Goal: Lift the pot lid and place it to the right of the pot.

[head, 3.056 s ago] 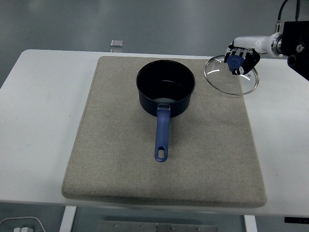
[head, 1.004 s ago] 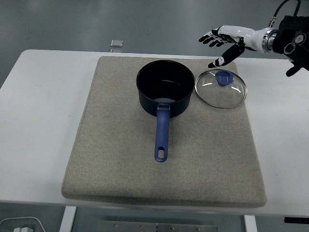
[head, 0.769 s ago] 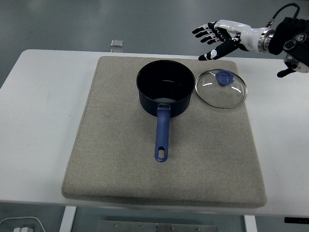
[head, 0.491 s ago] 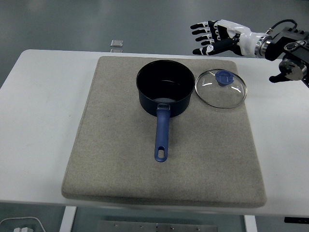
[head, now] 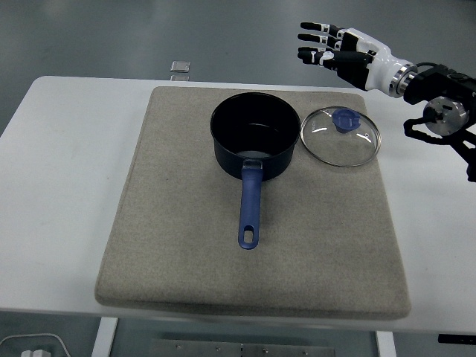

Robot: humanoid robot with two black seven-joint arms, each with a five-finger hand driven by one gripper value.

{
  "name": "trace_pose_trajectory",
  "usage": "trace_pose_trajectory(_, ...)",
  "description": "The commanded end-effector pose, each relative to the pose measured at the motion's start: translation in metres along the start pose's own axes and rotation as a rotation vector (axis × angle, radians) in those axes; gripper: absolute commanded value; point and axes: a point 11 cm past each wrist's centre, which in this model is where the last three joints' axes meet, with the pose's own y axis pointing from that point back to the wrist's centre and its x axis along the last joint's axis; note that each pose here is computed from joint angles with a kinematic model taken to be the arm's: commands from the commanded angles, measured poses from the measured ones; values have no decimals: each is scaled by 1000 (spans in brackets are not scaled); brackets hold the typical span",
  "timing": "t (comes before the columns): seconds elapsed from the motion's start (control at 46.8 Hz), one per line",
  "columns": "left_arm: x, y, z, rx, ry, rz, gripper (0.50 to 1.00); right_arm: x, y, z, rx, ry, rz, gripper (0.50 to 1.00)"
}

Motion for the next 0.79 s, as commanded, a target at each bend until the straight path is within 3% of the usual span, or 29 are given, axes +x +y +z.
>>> trace_pose_trajectory(0.0, 0, 0, 0, 0, 1, 0, 1000, 2, 0, 6, 11, -62, 13, 891)
trace_pose_trajectory(0.15, 0, 0, 0, 0, 0, 0, 1000, 8, 2, 11, 47, -171, 31, 893)
trace_pose_trajectory(0.299, 0, 0, 0, 0, 0, 0, 1000, 11, 2, 19, 54, -223, 44, 893)
trace_pose_trajectory(0.769, 0, 0, 0, 0, 1, 0, 1000, 11, 3, 21, 63, -226, 50, 897)
